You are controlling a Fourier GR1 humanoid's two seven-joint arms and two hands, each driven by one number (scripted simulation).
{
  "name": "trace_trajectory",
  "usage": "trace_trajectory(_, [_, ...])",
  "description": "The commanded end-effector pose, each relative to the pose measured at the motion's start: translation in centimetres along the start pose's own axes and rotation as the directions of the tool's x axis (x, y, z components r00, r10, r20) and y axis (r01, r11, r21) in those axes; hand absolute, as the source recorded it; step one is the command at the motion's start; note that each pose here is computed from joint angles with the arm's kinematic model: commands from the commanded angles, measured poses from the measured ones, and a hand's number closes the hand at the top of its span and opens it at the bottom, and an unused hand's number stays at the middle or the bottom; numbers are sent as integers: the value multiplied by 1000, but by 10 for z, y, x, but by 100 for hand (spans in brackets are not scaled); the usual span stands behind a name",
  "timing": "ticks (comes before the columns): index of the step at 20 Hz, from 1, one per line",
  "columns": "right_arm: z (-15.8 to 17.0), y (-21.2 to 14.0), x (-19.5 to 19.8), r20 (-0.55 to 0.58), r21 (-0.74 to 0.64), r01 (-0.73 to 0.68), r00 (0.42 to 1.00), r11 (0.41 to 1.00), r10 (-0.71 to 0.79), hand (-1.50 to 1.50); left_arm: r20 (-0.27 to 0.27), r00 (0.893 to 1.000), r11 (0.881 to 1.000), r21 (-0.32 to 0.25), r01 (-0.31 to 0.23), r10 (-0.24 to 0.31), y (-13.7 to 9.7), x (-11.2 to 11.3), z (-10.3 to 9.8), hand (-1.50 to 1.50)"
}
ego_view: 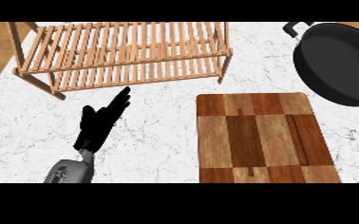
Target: Pick the can from the cutting board and place it in the pot
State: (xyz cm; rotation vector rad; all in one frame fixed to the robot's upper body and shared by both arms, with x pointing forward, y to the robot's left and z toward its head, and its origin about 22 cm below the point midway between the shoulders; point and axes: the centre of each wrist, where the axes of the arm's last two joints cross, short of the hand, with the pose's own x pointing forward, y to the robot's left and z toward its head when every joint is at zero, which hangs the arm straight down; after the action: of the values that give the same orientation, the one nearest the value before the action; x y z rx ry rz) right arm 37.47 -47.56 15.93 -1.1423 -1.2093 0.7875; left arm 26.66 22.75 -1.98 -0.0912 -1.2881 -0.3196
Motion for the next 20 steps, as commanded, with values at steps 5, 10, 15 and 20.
trace_trajectory(5, [-11, 37, 22, -131, 259, -188, 965, 947, 227, 150, 15, 1000, 1000, -9, 13, -13, 3, 0, 0, 0])
trace_trajectory(10, [-16, 55, 36, -286, 455, -121, 918, 882, 274, -150, 20, 1000, 1000, -20, 18, -18, -8, 3, -1, 0])
trace_trajectory(15, [-21, 73, 61, -206, 321, 67, 979, 945, 1, -150, 8, 1000, 1000, -11, -11, 11, 4, 3, -4, 0])
trace_trajectory(20, [-27, 50, 65, -102, 29, 410, 909, 912, -405, -150, 22, 1000, 1000, 8, 2, -2, -2, 0, 1, 0])
